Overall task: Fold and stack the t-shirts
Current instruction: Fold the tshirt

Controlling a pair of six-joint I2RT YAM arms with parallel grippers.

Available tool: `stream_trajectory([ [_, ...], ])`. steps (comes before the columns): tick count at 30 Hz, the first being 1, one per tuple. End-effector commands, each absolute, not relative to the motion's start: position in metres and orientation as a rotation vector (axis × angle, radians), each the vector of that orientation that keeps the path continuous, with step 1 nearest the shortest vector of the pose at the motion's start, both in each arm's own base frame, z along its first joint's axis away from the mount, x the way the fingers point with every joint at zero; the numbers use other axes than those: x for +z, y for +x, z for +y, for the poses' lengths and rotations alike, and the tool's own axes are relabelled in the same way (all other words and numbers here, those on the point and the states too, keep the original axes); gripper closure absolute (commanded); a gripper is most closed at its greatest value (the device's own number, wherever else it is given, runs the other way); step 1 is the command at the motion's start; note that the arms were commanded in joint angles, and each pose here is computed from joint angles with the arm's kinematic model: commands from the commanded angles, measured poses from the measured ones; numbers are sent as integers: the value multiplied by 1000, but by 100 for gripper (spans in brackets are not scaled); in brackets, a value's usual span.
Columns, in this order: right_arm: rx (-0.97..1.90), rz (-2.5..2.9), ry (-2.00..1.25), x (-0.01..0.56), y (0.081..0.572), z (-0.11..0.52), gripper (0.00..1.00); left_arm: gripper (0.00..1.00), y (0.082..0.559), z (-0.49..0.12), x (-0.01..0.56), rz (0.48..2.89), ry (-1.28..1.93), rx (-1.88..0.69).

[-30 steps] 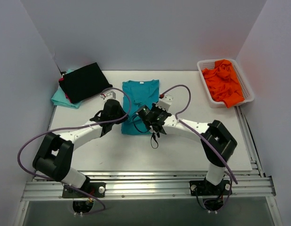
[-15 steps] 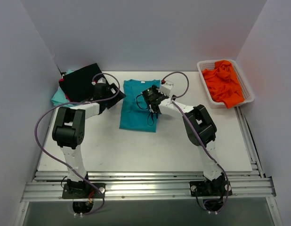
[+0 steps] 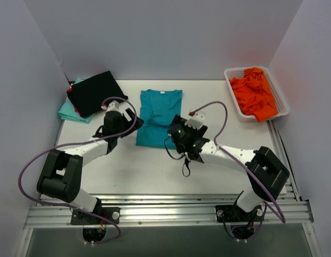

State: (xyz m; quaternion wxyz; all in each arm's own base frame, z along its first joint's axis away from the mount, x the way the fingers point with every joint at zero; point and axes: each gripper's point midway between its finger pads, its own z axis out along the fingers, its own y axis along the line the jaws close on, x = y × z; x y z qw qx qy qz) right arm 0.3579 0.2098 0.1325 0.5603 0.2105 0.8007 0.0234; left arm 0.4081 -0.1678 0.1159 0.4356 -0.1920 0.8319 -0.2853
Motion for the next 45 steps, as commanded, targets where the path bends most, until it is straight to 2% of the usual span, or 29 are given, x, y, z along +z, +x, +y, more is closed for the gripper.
stream_trajectory([
  [1,136,1891,418,114,327,224,0,6,387,-174,109,2042,-488,-711],
  [4,248,1949,394,80,308,228,0,6,370,-176,97,2050,-500,-719],
  [8,355,1950,383,66,297,237,0,6,357,-179,86,2050,-508,-694],
  [23,372,1953,336,62,281,244,0,6,337,-185,32,2136,-532,-663],
  [37,356,2010,286,21,306,270,1,6,337,-187,22,2146,-538,-658],
  [45,420,2055,325,-15,331,262,11,6,337,-186,23,2147,-528,-642],
])
